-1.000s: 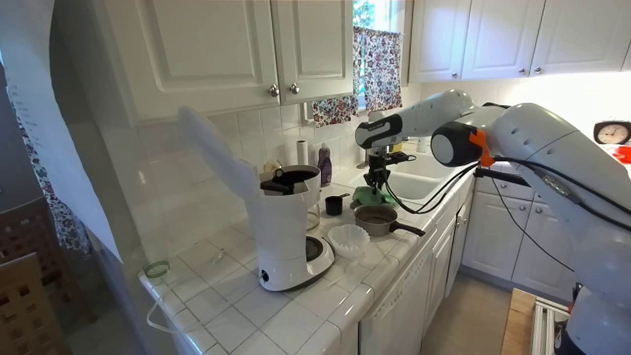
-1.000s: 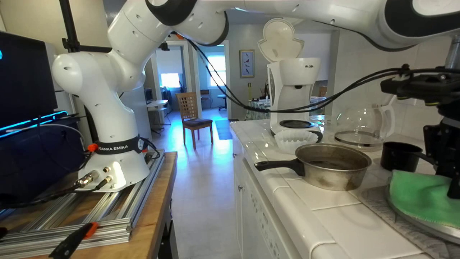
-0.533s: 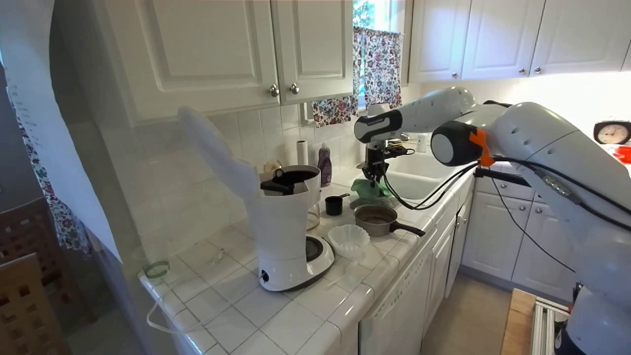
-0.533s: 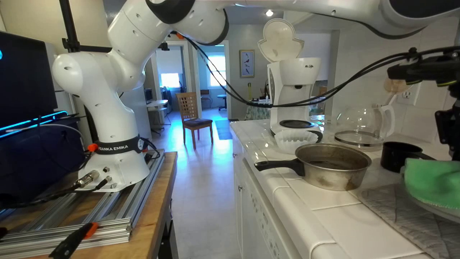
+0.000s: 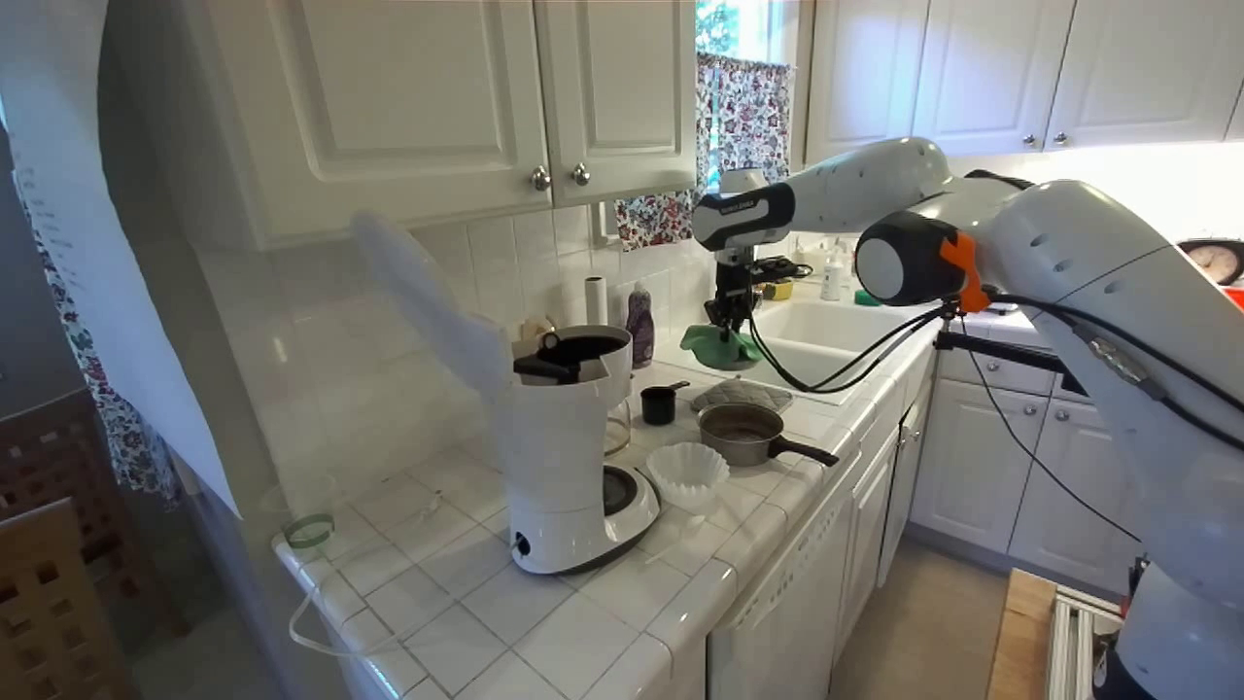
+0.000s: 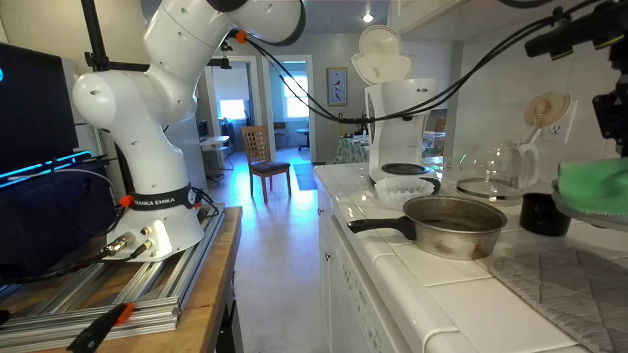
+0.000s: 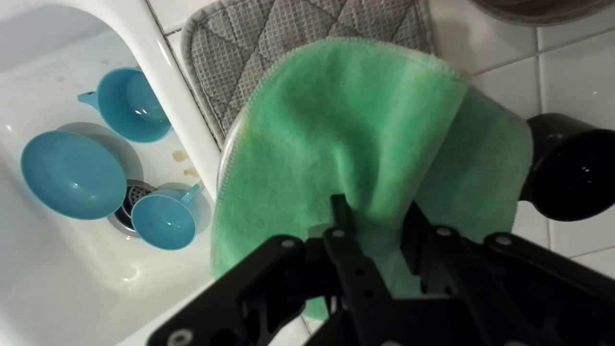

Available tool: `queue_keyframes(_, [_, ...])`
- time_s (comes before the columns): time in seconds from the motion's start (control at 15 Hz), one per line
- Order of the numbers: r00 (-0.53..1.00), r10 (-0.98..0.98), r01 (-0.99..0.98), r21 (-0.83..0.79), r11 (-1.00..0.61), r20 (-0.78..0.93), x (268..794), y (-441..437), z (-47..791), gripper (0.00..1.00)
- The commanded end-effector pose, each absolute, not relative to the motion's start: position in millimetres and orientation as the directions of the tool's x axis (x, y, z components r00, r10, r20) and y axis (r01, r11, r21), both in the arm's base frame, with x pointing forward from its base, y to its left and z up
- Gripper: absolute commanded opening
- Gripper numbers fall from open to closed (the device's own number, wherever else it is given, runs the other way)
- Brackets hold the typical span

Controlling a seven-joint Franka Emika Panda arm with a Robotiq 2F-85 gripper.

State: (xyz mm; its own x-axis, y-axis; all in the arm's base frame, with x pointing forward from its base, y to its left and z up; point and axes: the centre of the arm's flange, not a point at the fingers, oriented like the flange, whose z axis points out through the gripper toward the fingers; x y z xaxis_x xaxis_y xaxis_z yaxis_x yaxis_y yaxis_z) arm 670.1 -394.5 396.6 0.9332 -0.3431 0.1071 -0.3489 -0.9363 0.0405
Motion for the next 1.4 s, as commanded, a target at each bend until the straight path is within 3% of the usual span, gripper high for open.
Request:
queue_keyframes(0.0, [0.94,-0.332,-0.335,0.019,-0.942,0.077,639.2,-366.3,418.2,0.07])
queue_keyframes(0.73, [0.982,-0.185,-0.186,-0.018,-0.982,-0.036,623.3,-299.1,416.8,0.07])
queue_keyframes(0.8, [0.974,-0.227,-0.228,-0.03,-0.973,-0.017,647.7,-315.2,412.0,0.27])
queue_keyframes(1.2, [0.978,-0.204,-0.205,-0.03,-0.978,-0.032,641.3,-306.7,412.7,0.27])
queue_keyframes(1.27, [0.979,-0.203,-0.204,-0.03,-0.978,-0.033,641.0,-306.7,412.3,0.07])
queue_keyframes(1.33, [0.981,-0.189,-0.191,-0.038,-0.981,-0.034,641.9,-303.5,409.8,0.07])
